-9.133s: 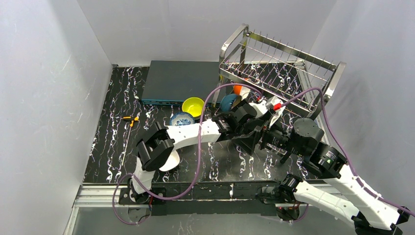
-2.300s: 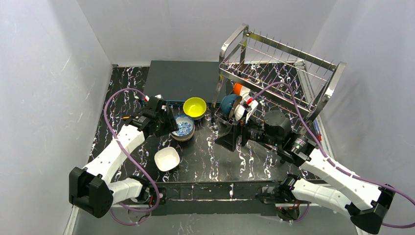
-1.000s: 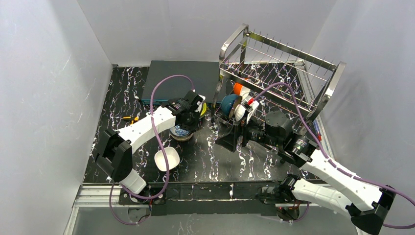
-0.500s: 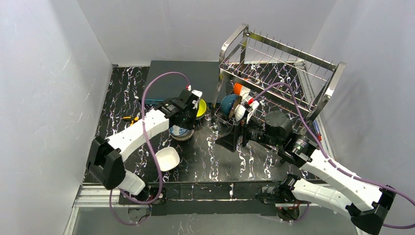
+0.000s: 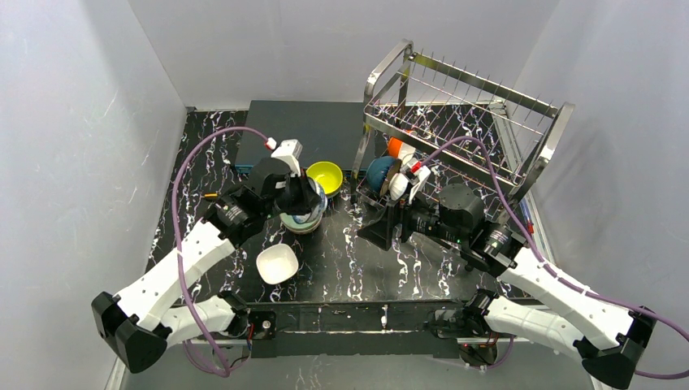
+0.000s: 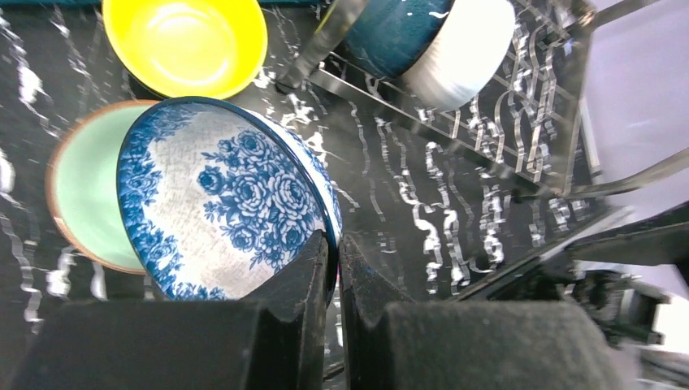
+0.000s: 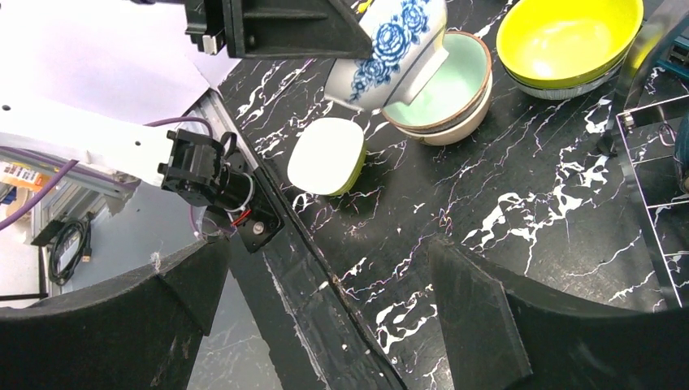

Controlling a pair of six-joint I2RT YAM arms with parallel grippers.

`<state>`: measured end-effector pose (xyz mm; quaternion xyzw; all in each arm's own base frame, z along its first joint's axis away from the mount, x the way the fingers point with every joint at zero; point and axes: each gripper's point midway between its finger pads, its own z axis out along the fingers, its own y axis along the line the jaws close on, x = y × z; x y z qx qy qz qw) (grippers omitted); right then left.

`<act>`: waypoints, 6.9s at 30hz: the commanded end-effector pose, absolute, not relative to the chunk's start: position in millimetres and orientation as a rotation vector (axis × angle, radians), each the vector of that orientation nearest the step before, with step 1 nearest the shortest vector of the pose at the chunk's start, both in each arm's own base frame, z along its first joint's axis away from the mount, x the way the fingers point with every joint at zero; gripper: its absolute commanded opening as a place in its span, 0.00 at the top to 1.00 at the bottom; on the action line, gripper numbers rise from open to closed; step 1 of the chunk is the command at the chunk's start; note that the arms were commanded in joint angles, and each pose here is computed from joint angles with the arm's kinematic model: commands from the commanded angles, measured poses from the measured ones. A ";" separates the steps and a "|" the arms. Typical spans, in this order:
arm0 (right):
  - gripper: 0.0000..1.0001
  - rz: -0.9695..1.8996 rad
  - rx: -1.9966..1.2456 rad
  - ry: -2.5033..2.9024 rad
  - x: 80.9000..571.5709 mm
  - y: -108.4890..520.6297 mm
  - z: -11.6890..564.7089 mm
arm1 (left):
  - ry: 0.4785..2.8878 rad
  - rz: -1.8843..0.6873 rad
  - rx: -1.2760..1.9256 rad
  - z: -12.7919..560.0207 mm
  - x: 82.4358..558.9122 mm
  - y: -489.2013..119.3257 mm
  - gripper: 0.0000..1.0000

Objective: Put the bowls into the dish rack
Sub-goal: Pick up the bowl from the center of the board.

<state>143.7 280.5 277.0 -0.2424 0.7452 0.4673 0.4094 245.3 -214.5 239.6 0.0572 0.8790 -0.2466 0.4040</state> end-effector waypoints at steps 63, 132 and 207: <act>0.99 0.850 -0.546 2.085 185.7 272.1 167.6 | 2.084 -1.157 -0.411 252.1 212.7 -317.5 0.40; 0.38 1.019 -0.601 2.249 164.5 287.5 157.7 | 2.391 -0.910 -0.076 157.0 184.0 -258.4 1.00; 0.99 1.204 -0.618 1.679 151.1 278.0 316.2 | 1.759 -1.743 0.444 299.8 115.1 -312.2 0.46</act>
